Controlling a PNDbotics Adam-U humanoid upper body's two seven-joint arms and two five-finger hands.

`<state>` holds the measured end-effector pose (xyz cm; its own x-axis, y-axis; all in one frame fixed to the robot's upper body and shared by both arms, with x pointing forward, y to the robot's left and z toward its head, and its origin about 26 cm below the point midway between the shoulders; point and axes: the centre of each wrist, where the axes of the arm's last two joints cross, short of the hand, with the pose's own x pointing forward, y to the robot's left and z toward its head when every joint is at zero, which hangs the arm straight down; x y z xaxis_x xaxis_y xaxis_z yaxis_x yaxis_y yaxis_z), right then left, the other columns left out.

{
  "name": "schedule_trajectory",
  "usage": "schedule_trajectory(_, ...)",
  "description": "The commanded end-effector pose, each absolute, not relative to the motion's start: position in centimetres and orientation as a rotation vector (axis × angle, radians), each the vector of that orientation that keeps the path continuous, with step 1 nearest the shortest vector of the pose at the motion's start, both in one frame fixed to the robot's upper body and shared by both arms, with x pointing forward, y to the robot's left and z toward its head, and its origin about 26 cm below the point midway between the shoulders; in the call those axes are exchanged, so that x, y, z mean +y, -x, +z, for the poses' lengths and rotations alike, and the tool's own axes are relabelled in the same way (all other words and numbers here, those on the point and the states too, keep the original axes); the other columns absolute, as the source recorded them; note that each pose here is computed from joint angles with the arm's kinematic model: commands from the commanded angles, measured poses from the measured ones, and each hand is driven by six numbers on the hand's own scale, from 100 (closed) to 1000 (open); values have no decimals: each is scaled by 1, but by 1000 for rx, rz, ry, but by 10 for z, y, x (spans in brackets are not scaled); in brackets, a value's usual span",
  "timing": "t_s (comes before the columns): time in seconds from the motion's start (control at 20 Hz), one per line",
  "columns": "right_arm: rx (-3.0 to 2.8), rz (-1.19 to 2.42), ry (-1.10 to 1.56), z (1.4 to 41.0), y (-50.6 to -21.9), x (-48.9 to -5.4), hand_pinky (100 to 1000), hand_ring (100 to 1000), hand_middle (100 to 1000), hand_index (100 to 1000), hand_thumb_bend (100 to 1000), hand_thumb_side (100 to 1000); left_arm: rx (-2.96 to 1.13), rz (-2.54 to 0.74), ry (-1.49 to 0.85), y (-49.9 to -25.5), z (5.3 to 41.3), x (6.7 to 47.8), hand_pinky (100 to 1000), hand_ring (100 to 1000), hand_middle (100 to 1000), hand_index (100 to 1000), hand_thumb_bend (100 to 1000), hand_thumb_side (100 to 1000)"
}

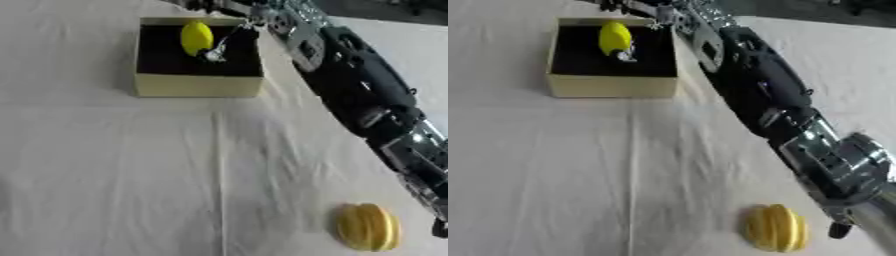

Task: Pick up objects on the table and place them in the box.

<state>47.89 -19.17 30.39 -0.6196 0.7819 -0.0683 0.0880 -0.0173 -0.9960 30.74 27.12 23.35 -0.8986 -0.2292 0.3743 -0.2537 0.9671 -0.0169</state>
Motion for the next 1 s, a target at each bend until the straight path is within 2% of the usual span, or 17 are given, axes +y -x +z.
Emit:
schedule_trajectory(0.05, -1817, 1636, 980, 332, -469, -200, 855, 805, 824, 908, 401, 370, -2754, 86, -348, -304, 238, 271, 837, 815, 718, 829, 174, 673)
schedule_trajectory(0.25, -1942, 1584, 1055, 368, -429, -225, 845, 795, 815, 902, 394, 359, -2751, 87, -382, -304, 238, 276, 837, 815, 719, 829, 175, 670)
schedule_trajectory(0.4, -2012, 1554, 1104, 386, -377, -250, 841, 793, 811, 899, 413, 344, -2748, 91, -412, -303, 237, 280, 837, 816, 719, 829, 174, 670)
schedule_trajectory(0.6, -2026, 1622, 1124, 381, -297, -271, 838, 794, 805, 895, 452, 344, -2745, 96, -440, -302, 236, 283, 837, 816, 719, 829, 176, 669)
schedule_trajectory(0.7, -1995, 1665, 1115, 368, -284, -286, 836, 793, 802, 893, 470, 353, -2742, 100, -448, -302, 236, 284, 837, 816, 719, 829, 175, 669)
schedule_trajectory(1.0, -1885, 1772, 1069, 316, -281, -323, 834, 792, 798, 891, 500, 377, -2713, 93, -467, -300, 229, 286, 837, 816, 719, 829, 175, 670)
